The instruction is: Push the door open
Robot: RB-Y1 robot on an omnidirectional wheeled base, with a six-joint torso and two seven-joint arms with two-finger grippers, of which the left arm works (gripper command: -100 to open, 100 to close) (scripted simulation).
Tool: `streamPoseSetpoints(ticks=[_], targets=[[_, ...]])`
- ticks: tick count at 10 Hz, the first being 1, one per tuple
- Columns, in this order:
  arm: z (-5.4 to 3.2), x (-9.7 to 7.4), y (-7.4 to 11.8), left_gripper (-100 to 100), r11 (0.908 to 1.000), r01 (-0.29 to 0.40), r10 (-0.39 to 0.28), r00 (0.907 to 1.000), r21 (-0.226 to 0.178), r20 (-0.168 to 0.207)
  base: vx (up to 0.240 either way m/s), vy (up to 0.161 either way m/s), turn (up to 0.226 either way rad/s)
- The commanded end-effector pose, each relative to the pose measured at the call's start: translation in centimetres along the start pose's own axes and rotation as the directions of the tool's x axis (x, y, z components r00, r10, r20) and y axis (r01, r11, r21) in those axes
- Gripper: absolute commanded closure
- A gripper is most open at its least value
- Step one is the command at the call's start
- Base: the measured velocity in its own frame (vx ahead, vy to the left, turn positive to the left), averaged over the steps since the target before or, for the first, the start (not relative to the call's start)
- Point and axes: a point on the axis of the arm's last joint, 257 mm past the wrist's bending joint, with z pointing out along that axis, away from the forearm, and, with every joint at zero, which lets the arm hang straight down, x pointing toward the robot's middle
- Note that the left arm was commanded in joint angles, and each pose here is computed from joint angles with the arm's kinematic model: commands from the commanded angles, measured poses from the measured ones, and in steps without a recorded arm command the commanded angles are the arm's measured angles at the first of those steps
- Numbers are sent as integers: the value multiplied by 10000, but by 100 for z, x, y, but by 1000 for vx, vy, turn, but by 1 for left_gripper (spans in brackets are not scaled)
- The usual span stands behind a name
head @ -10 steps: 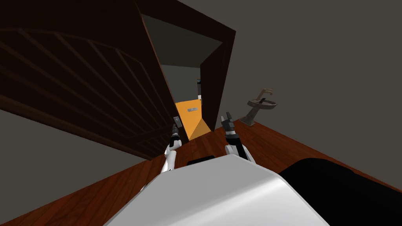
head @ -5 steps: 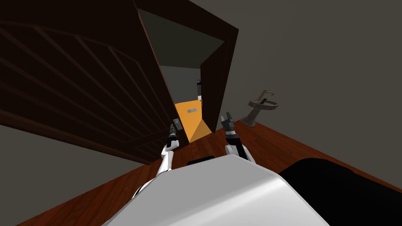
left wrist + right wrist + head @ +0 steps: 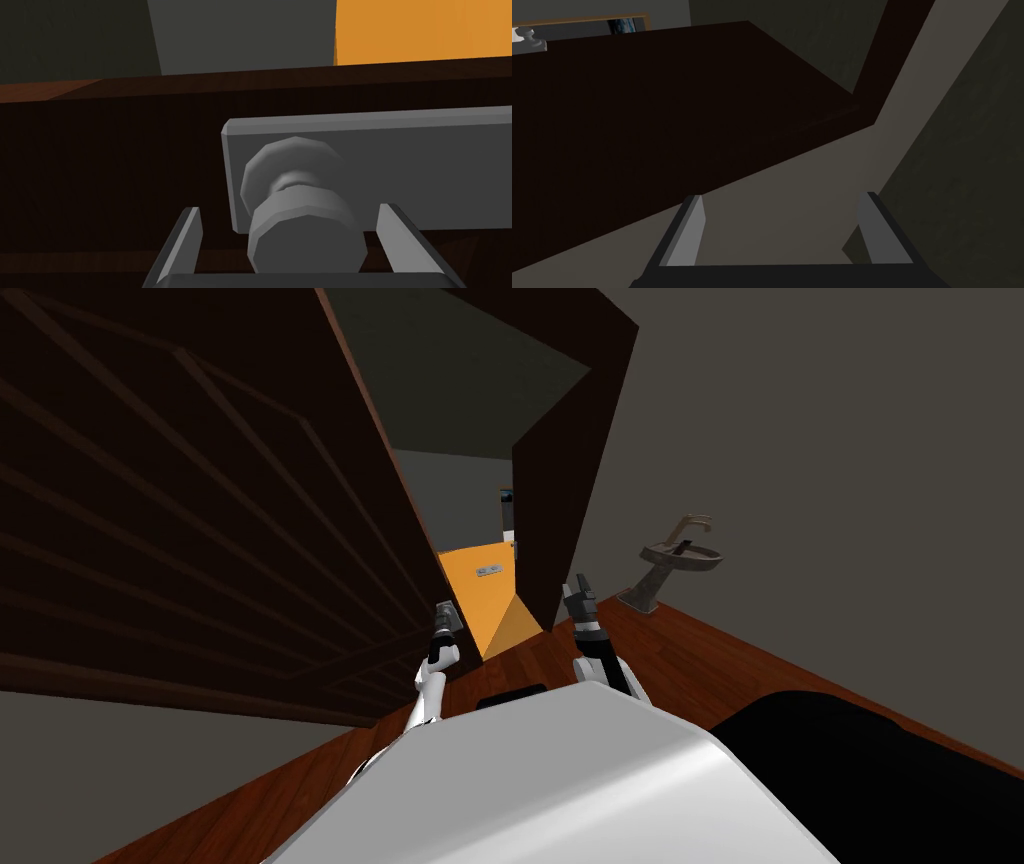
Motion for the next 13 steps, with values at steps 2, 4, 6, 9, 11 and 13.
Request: streamPoseSetpoints(ticks=[2, 4, 6, 9, 11, 13], targets=[[0, 0, 0, 100, 10000, 0, 0, 10000, 0, 0, 39, 8, 1], [0, 0, 0, 100, 10000, 0, 0, 10000, 0, 0, -32, -7, -6], [0, 0, 0, 100, 10000, 0, 0, 10000, 0, 0, 0, 0, 0], [36, -74, -19, 100, 9999, -114, 114, 9999, 36, 35, 87, -18, 56], [61, -126, -30, 100, 9998, -183, 182, 9998, 60, 64, 186, -45, 100], [87, -181, -41, 100, 9997, -246, 246, 9997, 83, 96, 204, -30, 118]])
